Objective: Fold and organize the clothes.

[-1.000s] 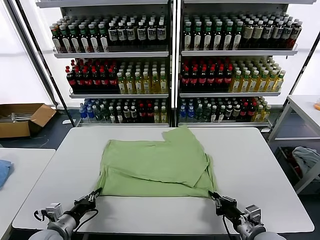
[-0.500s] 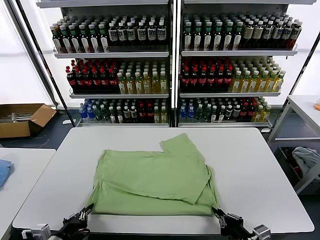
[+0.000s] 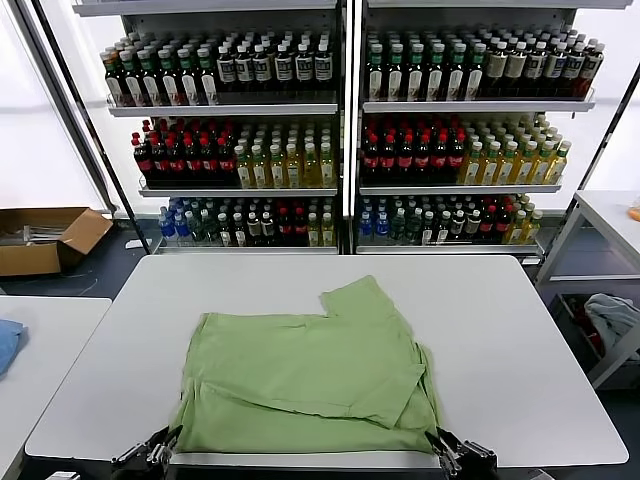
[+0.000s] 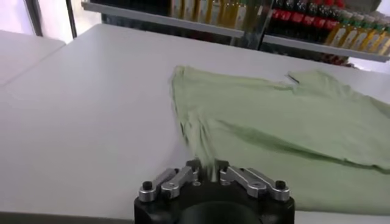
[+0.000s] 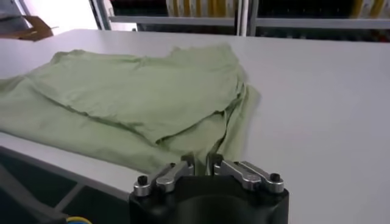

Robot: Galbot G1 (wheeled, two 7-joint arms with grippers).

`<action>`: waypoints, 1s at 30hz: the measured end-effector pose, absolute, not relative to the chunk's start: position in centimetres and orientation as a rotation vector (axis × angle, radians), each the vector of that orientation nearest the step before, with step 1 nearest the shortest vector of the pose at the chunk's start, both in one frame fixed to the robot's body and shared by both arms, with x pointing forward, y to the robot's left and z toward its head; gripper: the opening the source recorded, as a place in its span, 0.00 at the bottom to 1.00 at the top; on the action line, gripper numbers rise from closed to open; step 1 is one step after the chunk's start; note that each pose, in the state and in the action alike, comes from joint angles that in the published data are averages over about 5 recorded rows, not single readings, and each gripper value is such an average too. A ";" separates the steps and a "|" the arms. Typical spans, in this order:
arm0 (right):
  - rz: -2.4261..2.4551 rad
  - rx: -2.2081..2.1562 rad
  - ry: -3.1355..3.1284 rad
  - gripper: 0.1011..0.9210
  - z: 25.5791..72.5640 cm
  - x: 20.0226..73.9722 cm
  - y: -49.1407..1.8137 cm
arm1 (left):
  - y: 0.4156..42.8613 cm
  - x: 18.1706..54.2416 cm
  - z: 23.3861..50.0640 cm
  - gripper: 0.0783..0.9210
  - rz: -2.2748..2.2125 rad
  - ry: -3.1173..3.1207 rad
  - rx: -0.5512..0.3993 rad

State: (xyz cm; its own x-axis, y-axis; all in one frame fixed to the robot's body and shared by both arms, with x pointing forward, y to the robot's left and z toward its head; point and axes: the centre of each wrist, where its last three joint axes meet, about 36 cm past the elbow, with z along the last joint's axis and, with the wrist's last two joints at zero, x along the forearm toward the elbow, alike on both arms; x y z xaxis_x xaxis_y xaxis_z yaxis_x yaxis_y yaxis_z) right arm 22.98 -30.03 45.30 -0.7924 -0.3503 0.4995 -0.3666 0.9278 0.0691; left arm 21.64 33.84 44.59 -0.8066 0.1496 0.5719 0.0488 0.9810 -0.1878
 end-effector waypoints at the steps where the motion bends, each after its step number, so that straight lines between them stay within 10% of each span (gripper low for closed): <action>1: 0.037 0.517 -2.577 0.37 45.5 23.3 -30.2 | 34.0 21.6 44.8 0.30 0.213 -2.511 -0.136; 15: 0.013 0.631 -2.707 0.84 45.5 36.1 -32.5 | 36.8 26.5 46.1 0.79 0.151 -2.601 -0.200; 30: 0.035 0.728 -2.650 0.88 44.0 54.8 -31.1 | 39.8 40.6 43.3 0.88 0.117 -2.623 -0.325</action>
